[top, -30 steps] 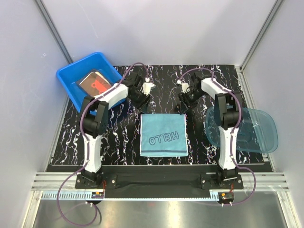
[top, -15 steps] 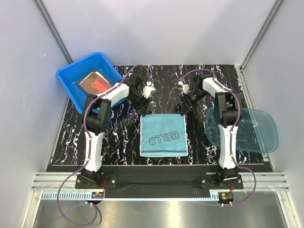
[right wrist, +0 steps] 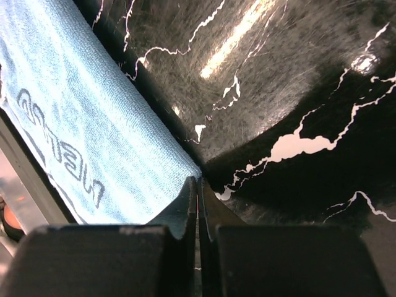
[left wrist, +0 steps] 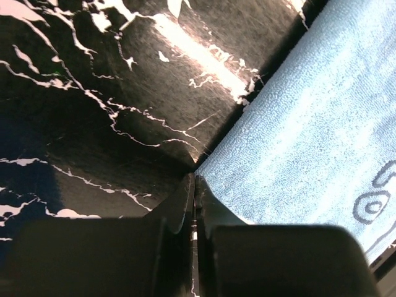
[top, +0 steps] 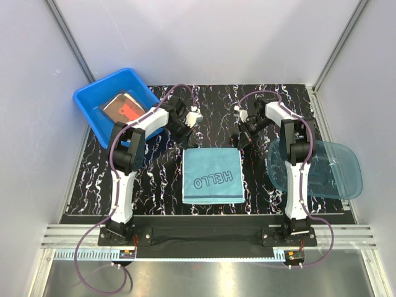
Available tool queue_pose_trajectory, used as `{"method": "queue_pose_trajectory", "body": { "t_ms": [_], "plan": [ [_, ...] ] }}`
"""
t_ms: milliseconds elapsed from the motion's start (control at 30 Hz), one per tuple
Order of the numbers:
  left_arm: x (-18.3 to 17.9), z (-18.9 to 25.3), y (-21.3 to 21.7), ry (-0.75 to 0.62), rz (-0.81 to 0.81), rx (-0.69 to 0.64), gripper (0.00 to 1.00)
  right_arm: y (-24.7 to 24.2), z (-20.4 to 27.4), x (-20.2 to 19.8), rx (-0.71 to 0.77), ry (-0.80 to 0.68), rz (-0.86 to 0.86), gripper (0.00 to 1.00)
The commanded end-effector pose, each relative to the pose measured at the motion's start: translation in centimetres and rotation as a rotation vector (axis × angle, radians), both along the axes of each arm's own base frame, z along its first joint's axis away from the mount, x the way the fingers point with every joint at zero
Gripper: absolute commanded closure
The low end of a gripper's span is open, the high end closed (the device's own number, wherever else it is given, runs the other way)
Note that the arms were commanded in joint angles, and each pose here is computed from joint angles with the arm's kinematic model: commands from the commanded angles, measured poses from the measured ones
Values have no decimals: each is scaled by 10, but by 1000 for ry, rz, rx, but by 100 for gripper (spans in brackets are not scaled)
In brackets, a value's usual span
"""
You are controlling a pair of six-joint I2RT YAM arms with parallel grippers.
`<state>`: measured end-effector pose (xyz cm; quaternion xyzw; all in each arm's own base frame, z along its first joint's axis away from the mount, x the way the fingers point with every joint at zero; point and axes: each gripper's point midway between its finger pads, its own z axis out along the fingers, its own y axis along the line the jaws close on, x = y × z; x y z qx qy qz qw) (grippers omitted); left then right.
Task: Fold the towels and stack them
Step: Fold the towel
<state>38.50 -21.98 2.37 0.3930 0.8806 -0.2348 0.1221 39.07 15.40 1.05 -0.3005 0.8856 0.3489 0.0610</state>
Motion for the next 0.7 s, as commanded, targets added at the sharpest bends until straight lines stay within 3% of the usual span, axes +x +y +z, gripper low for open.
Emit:
{"method": "queue_pose_trajectory", "body": {
  "t_ms": [0,433,667],
  "plan": [
    [18,-1,2,-61,33,14,100,-7,-7,20,-37,-103,-9,100],
    [69,45,8,-254,117,44,100,-37,30,74,-119,-416,-104,100],
    [72,92,11,-371,133,21,100,-42,67,86,-129,-623,-154,100]
  ]
}}
